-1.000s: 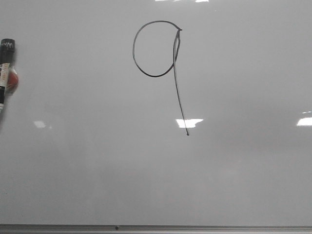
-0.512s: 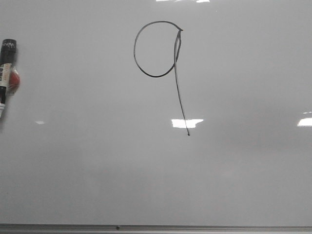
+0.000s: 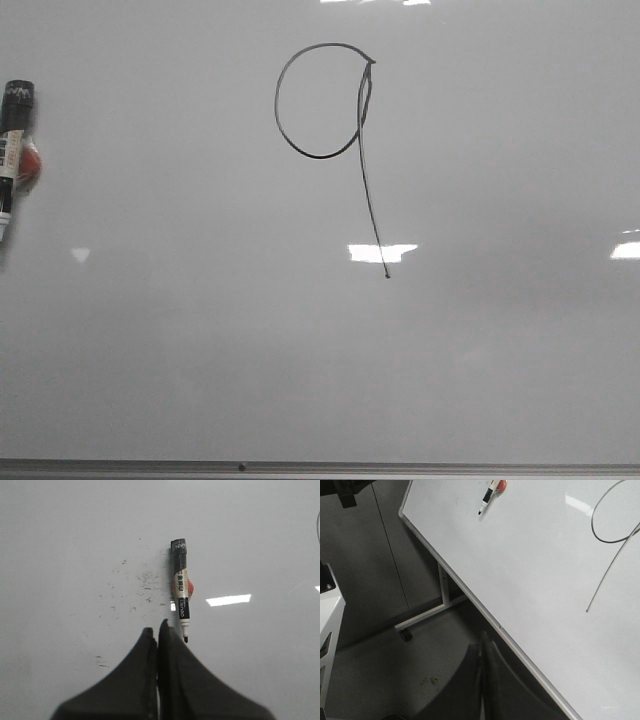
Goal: Write number 9 on whiteboard
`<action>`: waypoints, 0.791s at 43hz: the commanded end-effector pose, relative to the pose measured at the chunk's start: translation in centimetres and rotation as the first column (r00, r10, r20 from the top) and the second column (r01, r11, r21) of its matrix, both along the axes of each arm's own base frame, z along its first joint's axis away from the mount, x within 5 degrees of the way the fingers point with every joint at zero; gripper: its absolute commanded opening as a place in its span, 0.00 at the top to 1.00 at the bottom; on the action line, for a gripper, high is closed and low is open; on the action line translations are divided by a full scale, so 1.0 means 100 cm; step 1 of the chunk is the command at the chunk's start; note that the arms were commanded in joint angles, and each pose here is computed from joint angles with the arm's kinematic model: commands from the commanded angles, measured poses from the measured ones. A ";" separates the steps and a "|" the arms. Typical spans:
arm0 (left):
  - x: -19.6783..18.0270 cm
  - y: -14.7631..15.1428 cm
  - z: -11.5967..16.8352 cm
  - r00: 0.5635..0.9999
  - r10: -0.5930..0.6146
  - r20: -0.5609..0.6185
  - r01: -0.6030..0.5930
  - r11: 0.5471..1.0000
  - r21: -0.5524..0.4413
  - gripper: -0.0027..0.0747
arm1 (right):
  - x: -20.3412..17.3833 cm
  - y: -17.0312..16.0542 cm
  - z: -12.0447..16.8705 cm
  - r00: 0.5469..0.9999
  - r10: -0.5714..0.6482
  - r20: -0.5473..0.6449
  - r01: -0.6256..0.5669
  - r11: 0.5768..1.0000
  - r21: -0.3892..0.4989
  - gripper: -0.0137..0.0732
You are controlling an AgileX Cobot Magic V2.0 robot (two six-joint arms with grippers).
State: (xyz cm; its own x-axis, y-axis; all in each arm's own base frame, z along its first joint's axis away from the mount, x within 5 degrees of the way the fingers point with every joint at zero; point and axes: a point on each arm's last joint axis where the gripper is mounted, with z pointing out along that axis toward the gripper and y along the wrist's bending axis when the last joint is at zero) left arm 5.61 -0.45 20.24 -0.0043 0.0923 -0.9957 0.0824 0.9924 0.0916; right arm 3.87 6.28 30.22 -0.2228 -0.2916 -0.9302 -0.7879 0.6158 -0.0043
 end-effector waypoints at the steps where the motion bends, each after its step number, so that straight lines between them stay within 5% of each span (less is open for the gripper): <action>1: -0.002 0.001 0.007 0.995 0.023 0.094 -0.020 0.999 -0.030 0.99 | 0.002 0.000 0.012 0.999 -0.032 0.035 0.030 0.998 0.062 0.92; 34: -0.002 0.004 0.007 0.993 0.074 0.094 -0.072 0.997 -0.030 0.99 | 0.002 0.000 0.012 0.999 -0.032 0.035 0.030 0.998 0.062 0.92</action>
